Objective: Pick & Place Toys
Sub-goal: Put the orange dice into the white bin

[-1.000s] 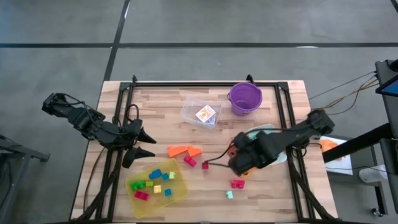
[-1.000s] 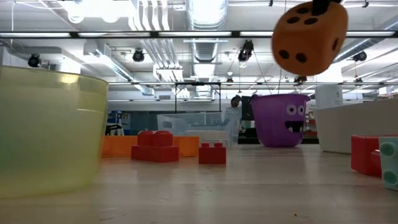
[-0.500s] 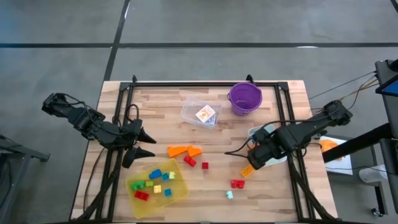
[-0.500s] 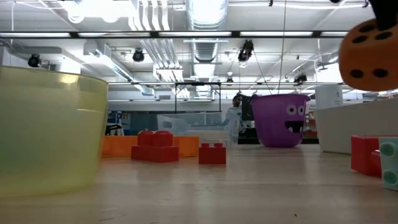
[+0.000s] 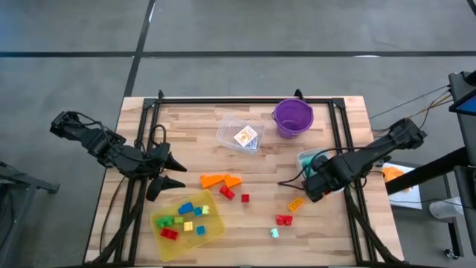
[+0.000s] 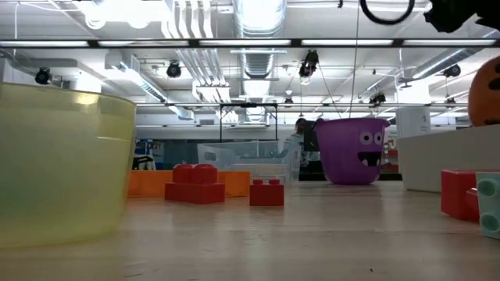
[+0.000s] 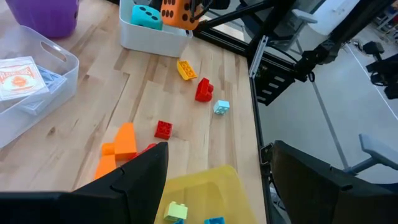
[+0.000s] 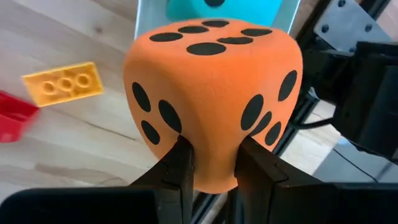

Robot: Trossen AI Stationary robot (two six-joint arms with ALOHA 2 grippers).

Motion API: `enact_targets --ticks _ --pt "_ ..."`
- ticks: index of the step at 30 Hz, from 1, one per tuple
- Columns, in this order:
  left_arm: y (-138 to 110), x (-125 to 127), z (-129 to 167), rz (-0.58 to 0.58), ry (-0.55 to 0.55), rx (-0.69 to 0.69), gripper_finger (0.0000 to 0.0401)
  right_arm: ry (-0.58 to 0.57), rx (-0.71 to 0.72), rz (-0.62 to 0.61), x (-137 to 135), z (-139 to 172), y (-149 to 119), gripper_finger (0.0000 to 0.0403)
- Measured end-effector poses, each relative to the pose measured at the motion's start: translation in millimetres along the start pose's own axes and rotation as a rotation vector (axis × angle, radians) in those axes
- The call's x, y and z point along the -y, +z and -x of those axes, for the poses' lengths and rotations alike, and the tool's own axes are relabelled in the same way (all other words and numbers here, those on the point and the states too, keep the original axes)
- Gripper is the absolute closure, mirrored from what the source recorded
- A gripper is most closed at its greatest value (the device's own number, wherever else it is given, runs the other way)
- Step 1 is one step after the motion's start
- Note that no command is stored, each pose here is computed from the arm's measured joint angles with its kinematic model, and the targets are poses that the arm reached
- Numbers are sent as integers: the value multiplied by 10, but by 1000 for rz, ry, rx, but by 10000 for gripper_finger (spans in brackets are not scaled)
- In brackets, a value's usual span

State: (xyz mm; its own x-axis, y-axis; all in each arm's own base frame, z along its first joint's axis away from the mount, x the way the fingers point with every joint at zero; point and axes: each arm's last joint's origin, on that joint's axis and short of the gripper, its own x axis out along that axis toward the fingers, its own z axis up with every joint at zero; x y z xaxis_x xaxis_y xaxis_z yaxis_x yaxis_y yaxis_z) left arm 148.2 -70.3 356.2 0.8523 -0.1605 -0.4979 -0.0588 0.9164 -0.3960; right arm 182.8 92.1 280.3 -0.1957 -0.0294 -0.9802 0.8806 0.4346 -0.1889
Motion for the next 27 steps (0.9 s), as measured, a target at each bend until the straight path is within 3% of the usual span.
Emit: enact_targets --ticks 27 --pt "0 0 0 0 0 0 126 -183 -59 25 -112 -361 7 326"
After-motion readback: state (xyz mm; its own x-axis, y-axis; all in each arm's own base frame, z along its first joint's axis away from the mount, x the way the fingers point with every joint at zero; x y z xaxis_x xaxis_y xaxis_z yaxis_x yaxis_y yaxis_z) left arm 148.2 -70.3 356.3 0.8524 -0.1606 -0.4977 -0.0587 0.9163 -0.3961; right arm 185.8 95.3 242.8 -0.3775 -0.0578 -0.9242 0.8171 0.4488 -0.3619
